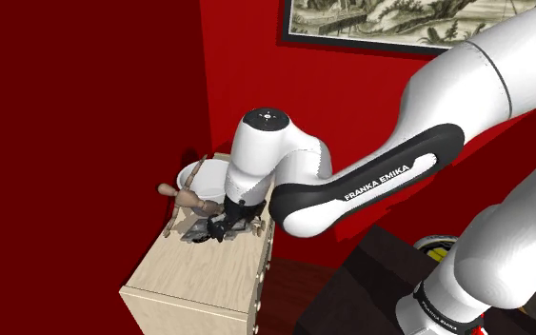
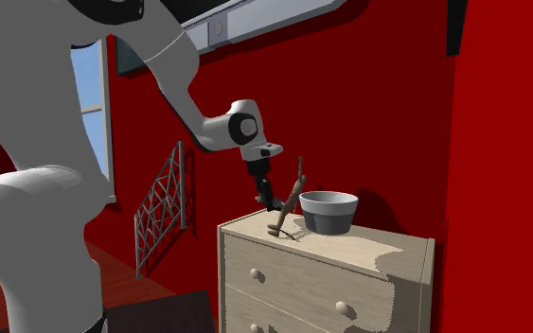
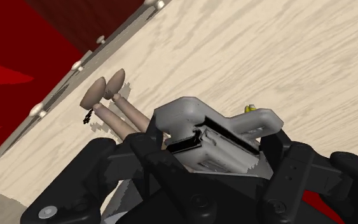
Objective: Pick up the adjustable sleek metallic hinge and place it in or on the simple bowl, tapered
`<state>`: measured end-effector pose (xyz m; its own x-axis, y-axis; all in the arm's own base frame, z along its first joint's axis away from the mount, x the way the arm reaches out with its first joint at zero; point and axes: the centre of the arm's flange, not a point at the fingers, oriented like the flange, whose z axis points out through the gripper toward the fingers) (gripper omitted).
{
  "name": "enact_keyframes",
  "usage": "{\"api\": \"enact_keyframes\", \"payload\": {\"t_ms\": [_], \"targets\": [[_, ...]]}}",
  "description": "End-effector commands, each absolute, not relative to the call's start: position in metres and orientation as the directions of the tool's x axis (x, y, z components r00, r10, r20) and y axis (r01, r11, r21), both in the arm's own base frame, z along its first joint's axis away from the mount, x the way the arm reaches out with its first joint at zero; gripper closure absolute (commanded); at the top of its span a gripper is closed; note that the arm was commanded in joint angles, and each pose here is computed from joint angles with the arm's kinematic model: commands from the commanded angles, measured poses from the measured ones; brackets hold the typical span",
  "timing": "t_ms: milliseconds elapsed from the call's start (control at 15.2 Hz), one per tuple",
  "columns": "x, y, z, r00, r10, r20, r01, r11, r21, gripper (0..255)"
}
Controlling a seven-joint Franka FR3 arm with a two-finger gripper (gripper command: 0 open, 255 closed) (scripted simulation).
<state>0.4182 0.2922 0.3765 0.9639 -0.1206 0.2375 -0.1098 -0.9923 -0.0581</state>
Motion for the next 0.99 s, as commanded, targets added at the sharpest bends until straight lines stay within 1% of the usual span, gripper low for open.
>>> {"api": "enact_keyframes", "payload": {"t_ms": [0, 924], "targets": [[0.419, 0.292, 0.387, 0.964, -0.121, 0.237, -0.110, -0.992, -0.058, 255], [0.419, 0.292, 0.461, 0.964, -0.121, 0.237, -0.110, -0.992, -0.058, 255]]}}
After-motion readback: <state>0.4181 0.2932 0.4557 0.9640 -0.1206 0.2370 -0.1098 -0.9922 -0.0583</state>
